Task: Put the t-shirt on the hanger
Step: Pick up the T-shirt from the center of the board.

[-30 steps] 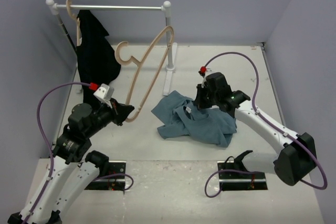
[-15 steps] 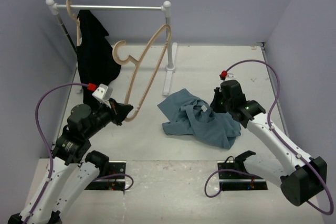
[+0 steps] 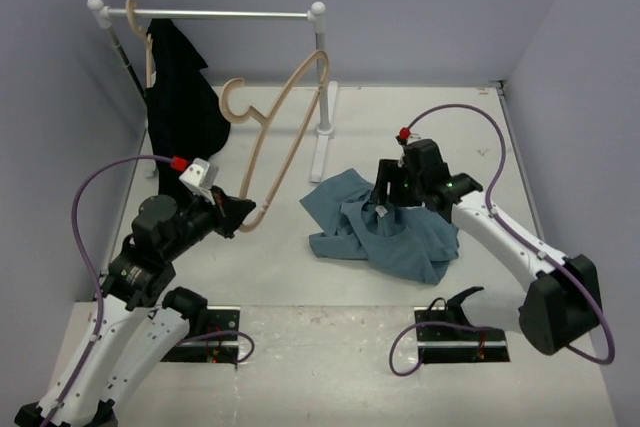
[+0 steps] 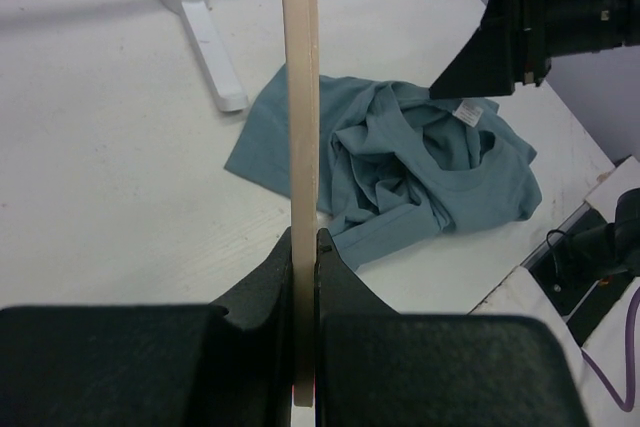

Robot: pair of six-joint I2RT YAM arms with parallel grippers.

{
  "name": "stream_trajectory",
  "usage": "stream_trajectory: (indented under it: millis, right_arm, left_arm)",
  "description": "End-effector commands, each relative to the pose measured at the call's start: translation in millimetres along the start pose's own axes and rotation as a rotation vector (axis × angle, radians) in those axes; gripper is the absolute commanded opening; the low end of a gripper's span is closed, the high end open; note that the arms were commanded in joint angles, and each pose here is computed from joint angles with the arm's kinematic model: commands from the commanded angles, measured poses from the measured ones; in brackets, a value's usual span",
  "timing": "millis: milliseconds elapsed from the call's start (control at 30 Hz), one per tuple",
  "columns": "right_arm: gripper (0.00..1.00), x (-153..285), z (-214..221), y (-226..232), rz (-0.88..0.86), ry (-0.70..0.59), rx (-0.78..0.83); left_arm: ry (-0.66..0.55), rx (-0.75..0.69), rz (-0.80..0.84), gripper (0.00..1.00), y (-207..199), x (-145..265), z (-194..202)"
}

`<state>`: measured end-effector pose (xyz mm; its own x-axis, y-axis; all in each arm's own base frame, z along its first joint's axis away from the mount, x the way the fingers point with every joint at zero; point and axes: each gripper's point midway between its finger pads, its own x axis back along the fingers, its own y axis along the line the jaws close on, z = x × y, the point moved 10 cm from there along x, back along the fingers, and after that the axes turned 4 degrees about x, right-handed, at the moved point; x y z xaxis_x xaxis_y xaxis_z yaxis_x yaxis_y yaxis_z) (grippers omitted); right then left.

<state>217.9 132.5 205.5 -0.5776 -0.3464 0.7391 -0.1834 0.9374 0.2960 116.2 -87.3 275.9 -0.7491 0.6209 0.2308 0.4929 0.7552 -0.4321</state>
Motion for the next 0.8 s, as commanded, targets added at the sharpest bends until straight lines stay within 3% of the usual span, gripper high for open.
stream_trajectory:
  millis: [0, 100, 200, 267, 467, 567, 767]
  right_arm:
    - [0.61, -18.2, -9.1, 5.6, -0.046, 0.029, 0.014]
    - [0.49, -27.9, 1.2, 3.5, -0.058, 0.076, 0.01]
    - [0.08, -27.4, -2.8, 4.3, -0.058, 0.074, 0.017]
    - [0.01, -24.2, -9.9, 4.5, -0.029, 0.041, 0.018]
    - [0.0, 3.5, -67.4, 13.3, 0.085, -0.194, 0.03]
    - [0.0, 16.1, -101.1, 7.2, 0.26, -0.34, 0.01]
    - [0.0, 35.2, -145.0, 10.8, 0.327, -0.459, -0.003]
  left_arm:
    - [-0.049, -0.05, 0.051, 0.0, -4.0, -1.0, -7.5]
    - [-0.055, -0.054, 0.074, 0.0, -7.1, 1.1, -9.8]
    - [-0.032, -0.048, 0.126, 0.0, -13.0, 1.8, -12.8]
    - [-0.014, -0.04, 0.163, 0.0, -16.7, 2.7, -12.7]
    - [0.052, 0.016, 0.267, 0.0, -23.0, -2.4, -6.7]
    - [0.102, 0.071, 0.365, 0.0, -30.9, -6.1, -7.1]
    - [0.123, 0.186, 0.417, 0.0, -37.2, -10.0, -8.0]
